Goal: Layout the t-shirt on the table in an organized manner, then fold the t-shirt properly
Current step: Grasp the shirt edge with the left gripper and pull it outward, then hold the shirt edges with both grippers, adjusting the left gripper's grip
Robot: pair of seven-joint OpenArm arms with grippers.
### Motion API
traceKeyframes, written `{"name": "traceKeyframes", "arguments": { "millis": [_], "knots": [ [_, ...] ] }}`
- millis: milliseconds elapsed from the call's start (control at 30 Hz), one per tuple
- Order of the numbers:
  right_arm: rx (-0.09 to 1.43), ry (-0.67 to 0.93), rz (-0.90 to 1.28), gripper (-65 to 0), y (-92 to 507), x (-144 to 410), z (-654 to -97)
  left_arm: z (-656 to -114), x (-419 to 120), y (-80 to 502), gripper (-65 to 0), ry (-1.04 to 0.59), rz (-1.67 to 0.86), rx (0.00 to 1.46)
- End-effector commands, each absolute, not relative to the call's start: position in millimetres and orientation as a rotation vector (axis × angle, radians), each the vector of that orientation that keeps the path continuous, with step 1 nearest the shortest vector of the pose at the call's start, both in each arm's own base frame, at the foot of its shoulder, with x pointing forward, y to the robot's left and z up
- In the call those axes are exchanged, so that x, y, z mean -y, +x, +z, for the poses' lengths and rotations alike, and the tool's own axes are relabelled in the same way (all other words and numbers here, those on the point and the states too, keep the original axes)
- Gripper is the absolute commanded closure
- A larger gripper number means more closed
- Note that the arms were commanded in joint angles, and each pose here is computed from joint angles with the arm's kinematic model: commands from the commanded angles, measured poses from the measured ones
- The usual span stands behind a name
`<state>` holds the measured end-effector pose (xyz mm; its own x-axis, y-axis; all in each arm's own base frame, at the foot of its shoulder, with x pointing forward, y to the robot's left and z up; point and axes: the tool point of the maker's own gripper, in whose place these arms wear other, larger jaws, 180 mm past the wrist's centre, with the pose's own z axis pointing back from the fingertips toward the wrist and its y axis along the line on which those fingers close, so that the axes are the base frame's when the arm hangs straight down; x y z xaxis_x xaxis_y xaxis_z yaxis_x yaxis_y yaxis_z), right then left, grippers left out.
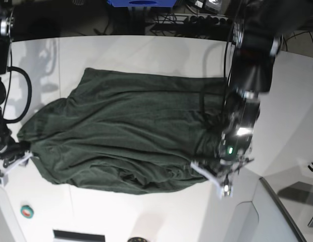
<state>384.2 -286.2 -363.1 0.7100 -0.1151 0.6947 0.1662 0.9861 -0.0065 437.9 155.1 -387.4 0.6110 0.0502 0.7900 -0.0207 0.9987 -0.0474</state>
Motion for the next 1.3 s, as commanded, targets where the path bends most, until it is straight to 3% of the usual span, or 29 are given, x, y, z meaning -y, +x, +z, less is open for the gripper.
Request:
{"name": "traceKeyframes", "arguments": {
  "millis": [0,67,133,300,733,767,833,967,1267],
  "knots": [
    [0.833,-0.092,-0.15,-30.8,384.9,294.1,-337.8,-364.9,-169.2,438.9,-18.1,-0.015,0.035,0.976],
    [0.843,-0.075,-0.133,-33.8,366.1,279.6,-331.1,-370.0,-191.5,403.1,-31.3,0.011,0.057,0.948],
    [0.842,-0.063,-0.134,-33.6,347.4,271.0,-332.2,-376.3,-215.6,367.1,-39.3,0.047,0.09,0.907],
    [0.793,-0.035,-0.157,-33.5,315.8,258.2,-353.7,-385.7,-266.3,306.9,-39.7,0.144,0.141,0.836],
    [0.764,0.027,-0.183,-33.5,309.2,234.0,-368.5,-439.2,-277.2,277.3,-39.3,0.156,0.172,0.677],
    [0.762,0.027,-0.183,-33.5,308.7,234.0,-369.0,-444.0,-272.8,276.5,-37.7,0.151,0.156,0.663],
    [0.761,0.027,-0.182,-33.5,307.3,233.8,-369.4,-453.2,-262.8,274.5,-27.8,0.14,0.121,0.638],
    [0.756,0.027,-0.182,-33.5,305.2,233.2,-370.9,-462.4,-248.3,276.5,-0.5,0.125,0.074,0.651],
    [0.751,0.027,-0.183,-33.5,304.3,233.4,-372.4,-435.7,-223.0,259.1,0.0,0.084,0.016,0.718]
  ]
}}
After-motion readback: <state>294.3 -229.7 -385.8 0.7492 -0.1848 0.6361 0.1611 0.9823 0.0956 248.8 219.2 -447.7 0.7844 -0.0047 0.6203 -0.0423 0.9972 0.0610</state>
